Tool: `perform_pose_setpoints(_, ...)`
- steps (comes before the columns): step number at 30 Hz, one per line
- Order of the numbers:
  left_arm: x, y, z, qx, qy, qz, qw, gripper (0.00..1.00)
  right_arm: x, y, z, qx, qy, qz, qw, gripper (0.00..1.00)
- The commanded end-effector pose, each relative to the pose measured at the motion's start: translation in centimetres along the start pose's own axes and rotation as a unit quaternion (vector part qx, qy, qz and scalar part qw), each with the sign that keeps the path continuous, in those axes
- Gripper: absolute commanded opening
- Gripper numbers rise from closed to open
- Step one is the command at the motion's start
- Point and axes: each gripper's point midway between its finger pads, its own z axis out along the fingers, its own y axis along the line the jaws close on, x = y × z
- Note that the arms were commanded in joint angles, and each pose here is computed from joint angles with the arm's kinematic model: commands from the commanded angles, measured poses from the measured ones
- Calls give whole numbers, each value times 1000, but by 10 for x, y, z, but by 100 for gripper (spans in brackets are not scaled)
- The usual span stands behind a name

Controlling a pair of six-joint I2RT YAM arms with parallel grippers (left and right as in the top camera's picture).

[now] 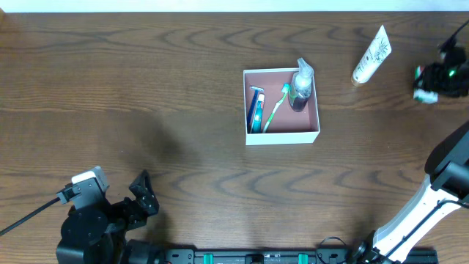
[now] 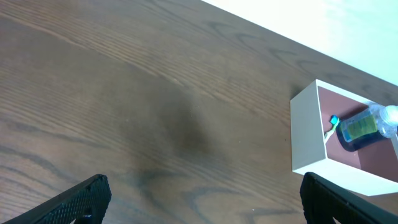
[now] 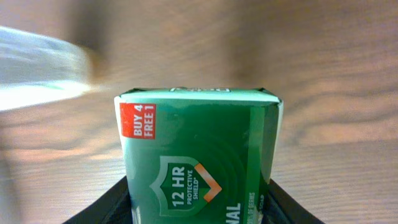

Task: Pack container
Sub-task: 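Close the right gripper on the green soap bar and lift it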

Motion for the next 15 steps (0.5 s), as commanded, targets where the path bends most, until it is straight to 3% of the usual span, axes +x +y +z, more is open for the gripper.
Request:
perform_pose_setpoints(1,-2,3,-1,-8,-6,3,1000,98,-31,50,-43,-109,-60,-1,992,39)
perform_pose_setpoints(8,-2,3,-1,-8,-6,3,1000,98,-34,134,-104,-194,-61,-42,978,37)
perform_pose_setpoints(15,-2,3,-1,-8,-6,3,1000,98,-9,219,-123,-197,-14,-99,975,36)
